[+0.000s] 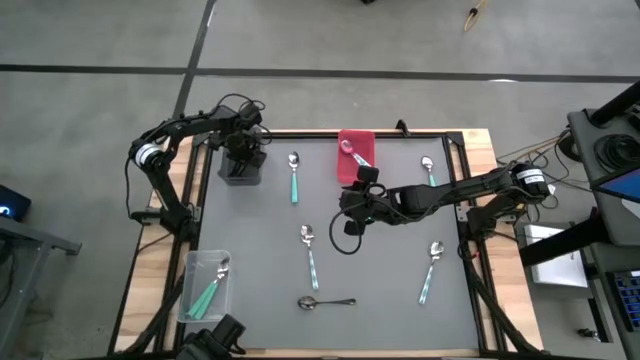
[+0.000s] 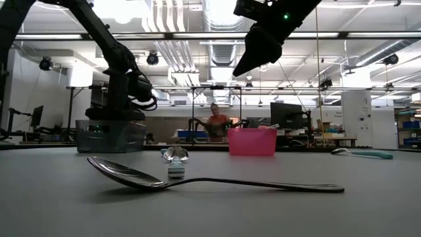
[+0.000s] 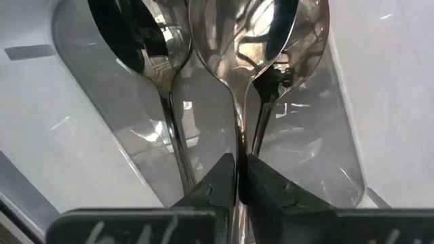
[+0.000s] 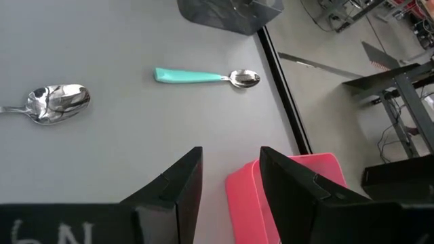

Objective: Sort silverware by color (type)
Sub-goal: Put the black spoon into the black bin, then put the white green spoon into the red bin

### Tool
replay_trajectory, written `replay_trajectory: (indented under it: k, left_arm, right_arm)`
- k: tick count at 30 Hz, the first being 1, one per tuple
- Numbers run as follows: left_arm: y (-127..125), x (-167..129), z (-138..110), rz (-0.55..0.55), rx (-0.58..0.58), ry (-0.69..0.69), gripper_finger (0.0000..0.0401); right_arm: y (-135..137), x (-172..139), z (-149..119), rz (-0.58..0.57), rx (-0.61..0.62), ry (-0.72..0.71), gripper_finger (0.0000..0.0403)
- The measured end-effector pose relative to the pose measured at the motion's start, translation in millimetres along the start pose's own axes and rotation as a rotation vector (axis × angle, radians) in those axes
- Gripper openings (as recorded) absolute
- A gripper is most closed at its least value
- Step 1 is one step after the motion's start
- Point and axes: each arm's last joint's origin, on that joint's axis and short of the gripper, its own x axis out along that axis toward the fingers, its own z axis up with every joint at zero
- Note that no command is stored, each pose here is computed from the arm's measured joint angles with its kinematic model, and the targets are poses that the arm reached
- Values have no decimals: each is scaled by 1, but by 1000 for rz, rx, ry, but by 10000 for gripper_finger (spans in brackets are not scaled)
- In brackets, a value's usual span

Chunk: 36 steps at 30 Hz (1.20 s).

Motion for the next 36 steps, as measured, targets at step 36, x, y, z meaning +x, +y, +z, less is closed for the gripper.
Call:
replay_trajectory:
  k: [36]
  left_arm:
    - [-72, -128, -108, -308, 484, -891, 66]
  right_arm:
    - [4, 0, -5, 95, 447, 57, 139]
